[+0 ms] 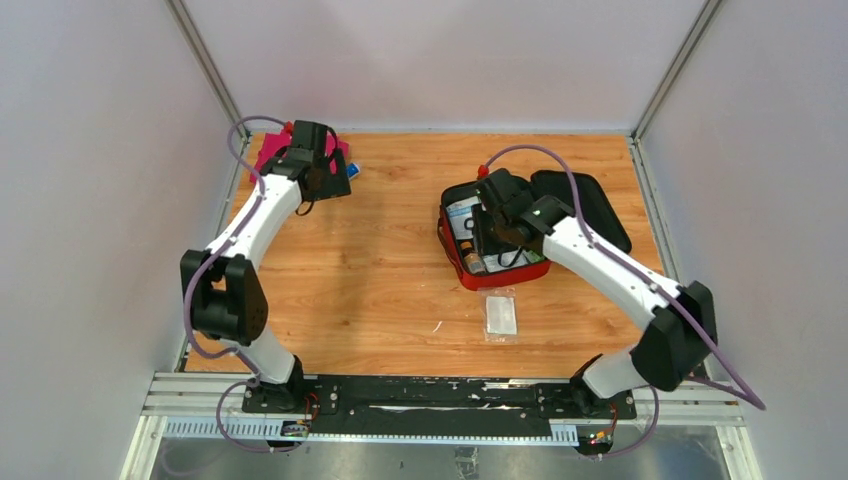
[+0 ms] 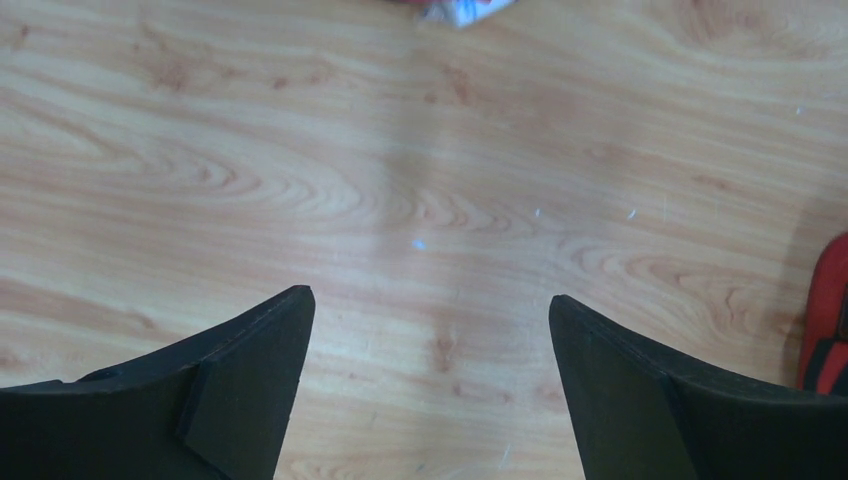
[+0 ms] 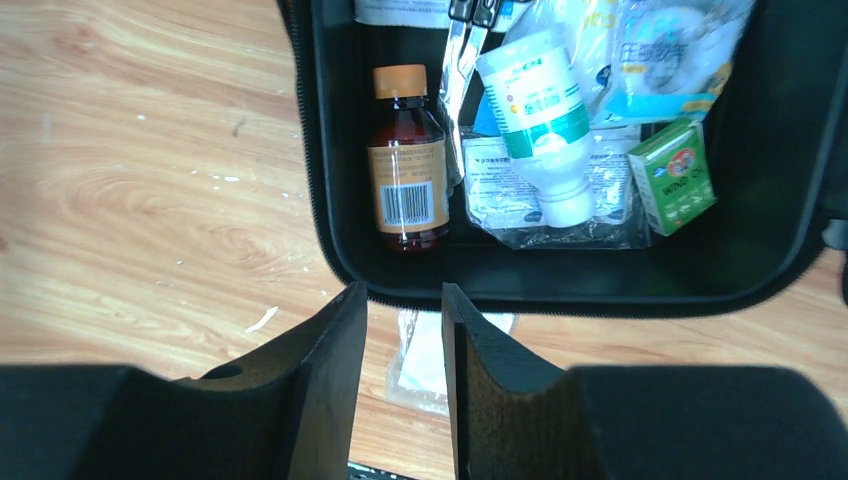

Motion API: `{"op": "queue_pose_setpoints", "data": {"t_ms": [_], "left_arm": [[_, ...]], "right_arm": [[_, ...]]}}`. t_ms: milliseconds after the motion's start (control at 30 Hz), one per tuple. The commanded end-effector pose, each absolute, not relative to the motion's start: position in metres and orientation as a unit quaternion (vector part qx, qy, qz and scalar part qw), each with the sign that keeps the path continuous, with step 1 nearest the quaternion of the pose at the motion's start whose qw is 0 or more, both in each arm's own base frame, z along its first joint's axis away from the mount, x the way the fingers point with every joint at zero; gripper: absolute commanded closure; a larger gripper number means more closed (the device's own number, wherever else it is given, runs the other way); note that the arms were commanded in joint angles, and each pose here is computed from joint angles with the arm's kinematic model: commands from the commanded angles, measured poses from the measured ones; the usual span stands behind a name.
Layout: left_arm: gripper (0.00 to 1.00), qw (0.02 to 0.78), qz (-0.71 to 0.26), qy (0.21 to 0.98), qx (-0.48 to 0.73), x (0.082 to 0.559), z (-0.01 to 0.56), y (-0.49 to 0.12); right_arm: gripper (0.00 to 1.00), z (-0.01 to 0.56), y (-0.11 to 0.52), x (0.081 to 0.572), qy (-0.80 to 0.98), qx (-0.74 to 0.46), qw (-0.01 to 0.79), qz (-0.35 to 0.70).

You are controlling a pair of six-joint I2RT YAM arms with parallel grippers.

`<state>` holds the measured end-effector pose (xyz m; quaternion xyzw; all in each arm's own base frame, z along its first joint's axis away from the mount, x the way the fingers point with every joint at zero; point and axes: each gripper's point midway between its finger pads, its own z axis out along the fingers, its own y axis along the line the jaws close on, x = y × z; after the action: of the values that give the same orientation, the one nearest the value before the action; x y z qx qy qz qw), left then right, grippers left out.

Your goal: Organize the medicine kit

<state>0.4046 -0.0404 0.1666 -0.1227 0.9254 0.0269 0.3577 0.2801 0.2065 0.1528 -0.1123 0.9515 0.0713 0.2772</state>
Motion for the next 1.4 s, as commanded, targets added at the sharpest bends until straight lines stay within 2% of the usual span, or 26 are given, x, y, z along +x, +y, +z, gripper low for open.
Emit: {"op": "queue_pose_setpoints", "data": {"t_ms": [0,267,400,600,1000,1367], "left_arm": [[0.06,0.369,0.016,0.926,-0.071,0.444,0.174,-0.049],[0.05,0.372,0.014,0.926,0.057,0.500,0.168,-0.065],[0.05,0.361,-0.016,0.923,0.129,0.516,0.152,-0.083],[0.06,0.347,-0.006,0.921,0.176,0.537,0.130,-0.085],[0.22,0.321,-0.002,0.918,0.232,0.563,0.097,-0.092],[0.27,0.294,0.023,0.925,0.239,0.575,0.058,-0.084]], "right_arm": [[0.60,0.186,0.194,0.274,0.934,-0.117,0.328,0.080],[0.57,0.180,0.179,0.245,0.928,-0.129,0.333,0.103],[0.57,0.173,0.174,0.233,0.929,-0.136,0.327,0.108],[0.58,0.162,0.169,0.224,0.930,-0.142,0.321,0.110],[0.59,0.143,0.176,0.224,0.934,-0.164,0.297,0.111],[0.60,0.134,0.181,0.226,0.937,-0.171,0.283,0.111]]}}
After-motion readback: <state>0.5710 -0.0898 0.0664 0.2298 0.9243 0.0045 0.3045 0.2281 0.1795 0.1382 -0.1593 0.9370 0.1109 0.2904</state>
